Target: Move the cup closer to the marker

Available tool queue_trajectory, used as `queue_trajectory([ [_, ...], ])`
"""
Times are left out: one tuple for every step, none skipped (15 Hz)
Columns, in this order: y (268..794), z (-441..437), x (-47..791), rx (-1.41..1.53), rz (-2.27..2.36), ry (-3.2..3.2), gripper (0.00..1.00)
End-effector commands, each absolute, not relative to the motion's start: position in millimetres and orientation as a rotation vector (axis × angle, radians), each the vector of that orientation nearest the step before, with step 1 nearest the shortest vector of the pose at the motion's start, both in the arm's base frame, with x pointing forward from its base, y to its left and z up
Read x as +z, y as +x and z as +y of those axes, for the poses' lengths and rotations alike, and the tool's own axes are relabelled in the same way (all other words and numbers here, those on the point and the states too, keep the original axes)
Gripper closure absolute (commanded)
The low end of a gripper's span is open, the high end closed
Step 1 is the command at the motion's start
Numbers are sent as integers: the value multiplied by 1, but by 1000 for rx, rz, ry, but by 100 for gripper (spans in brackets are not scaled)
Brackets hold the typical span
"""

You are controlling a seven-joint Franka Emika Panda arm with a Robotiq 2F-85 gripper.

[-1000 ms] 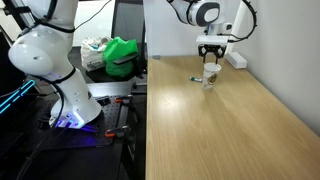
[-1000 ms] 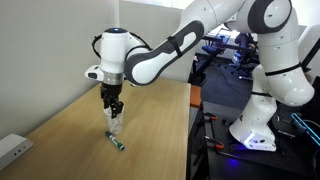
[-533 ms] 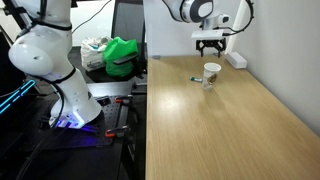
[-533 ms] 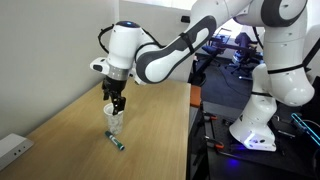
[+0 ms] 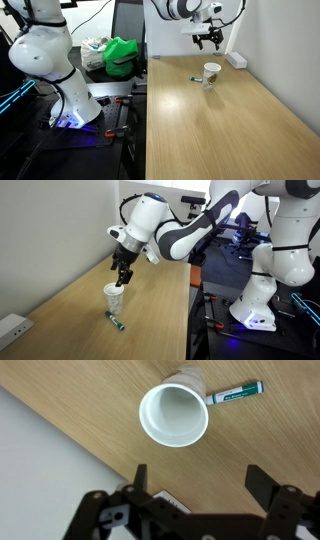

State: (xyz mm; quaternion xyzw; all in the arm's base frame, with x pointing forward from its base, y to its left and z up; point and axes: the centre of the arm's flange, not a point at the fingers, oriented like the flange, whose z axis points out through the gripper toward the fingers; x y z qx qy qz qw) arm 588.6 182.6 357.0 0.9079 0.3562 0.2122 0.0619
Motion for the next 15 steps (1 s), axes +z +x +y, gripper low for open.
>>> queue_trajectory([
  [546,171,379,711,944,2757,0],
  [541,168,384,718,920,2767,0],
  [534,164,388,735,891,2774,0],
  [528,162,391,745,873,2778,0],
  [522,160,394,759,855,2781,0],
  [516,159,397,772,838,2782,0],
  [510,158,399,787,827,2783,0],
  [504,157,400,803,809,2779,0],
  [499,156,401,814,804,2779,0],
  [494,156,402,831,791,2778,0],
  [489,155,401,845,786,2780,0],
  [513,161,400,789,820,2791,0],
  [508,160,399,798,815,2791,0],
  [504,159,399,801,812,2792,0],
  [502,159,399,802,810,2793,0],
])
